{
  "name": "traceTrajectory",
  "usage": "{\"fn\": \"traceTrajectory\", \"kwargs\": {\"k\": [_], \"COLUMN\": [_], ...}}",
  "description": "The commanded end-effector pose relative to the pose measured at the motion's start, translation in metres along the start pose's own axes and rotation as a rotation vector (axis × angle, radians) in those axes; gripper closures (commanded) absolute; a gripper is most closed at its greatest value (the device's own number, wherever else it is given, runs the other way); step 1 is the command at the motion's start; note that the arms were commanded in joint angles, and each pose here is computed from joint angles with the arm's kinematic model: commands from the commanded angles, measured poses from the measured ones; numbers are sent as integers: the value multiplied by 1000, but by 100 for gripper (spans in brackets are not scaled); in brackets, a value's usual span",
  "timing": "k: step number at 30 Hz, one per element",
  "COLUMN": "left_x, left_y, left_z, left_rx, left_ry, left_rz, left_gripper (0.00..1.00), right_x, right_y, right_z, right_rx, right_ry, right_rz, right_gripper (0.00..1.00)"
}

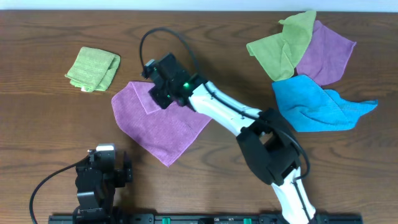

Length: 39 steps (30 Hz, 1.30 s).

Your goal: Fold the cloth

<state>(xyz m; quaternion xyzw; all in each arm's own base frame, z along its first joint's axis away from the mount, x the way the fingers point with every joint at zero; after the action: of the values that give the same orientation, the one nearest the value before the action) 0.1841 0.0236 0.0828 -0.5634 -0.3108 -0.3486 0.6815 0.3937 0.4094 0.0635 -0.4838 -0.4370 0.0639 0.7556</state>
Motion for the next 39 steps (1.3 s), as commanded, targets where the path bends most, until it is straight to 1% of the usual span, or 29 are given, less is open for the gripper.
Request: {"fn": "traceTrajectory", "kwargs": {"k": [1,3,5,6,8,9,14,18,22,28,31,35,37,39], "left_x": [-2,-2,-2,-2,-2,-2,-2,-2,-2,-2,-2,-2,-2,-2], "left_y": [1,1,1,1,1,1,1,1,1,1,1,1,1,1], "left_z": [-1,-1,-1,-1,-1,-1,-1,-1,-1,-1,-1,-1,-1,-1], "left_rx": [-1,-1,-1,-1,-1,-1,-1,-1,-1,-1,-1,-1,-1,-1], "left_ry": [-5,-5,-5,-5,-5,-5,-5,-5,-5,-5,-5,-5,-5,-5], "left_rz": [3,3,3,3,3,3,3,3,3,3,3,3,3,3], "left_gripper": [5,5,5,5,5,5,5,5,5,5,5,5,5,5], "right_x": [-14,-21,-26,-28,-33,-36,-54,-68,-97,-138,-158,-181,-187,-184], "right_y": [15,19,20,20,21,22,21,13,2,-26,-40,-57,-61,-63], "right_z": [-11,-29,-44,-50,-63,-70,-106,-126,-139,-167,-174,-174,-168,-163], "right_rx": [-88,-182,-228,-234,-248,-255,-296,-319,-338,-503,-552,-590,-573,-553], "right_ry": [7,37,56,66,100,114,209,249,290,504,626,740,758,765], "right_rz": [31,48,61,66,77,86,130,180,295,426,486,581,616,619], "right_gripper": [62,66,75,80,94,99,99,99,99,98,98,98,98,98]}}
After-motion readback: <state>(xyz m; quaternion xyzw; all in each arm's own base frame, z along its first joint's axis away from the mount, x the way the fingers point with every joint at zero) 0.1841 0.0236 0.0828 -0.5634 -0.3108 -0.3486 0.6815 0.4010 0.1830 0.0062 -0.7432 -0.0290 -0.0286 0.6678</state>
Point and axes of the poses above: each gripper's point midway between its finger pads, its own y axis out along the fingers, its own z axis along the line the jaws close on, x = y × z, the point moved 1 cm from there along -y, back along the fingers, and after that the axes turned 3 degrees about y, right-handed, at the moved point
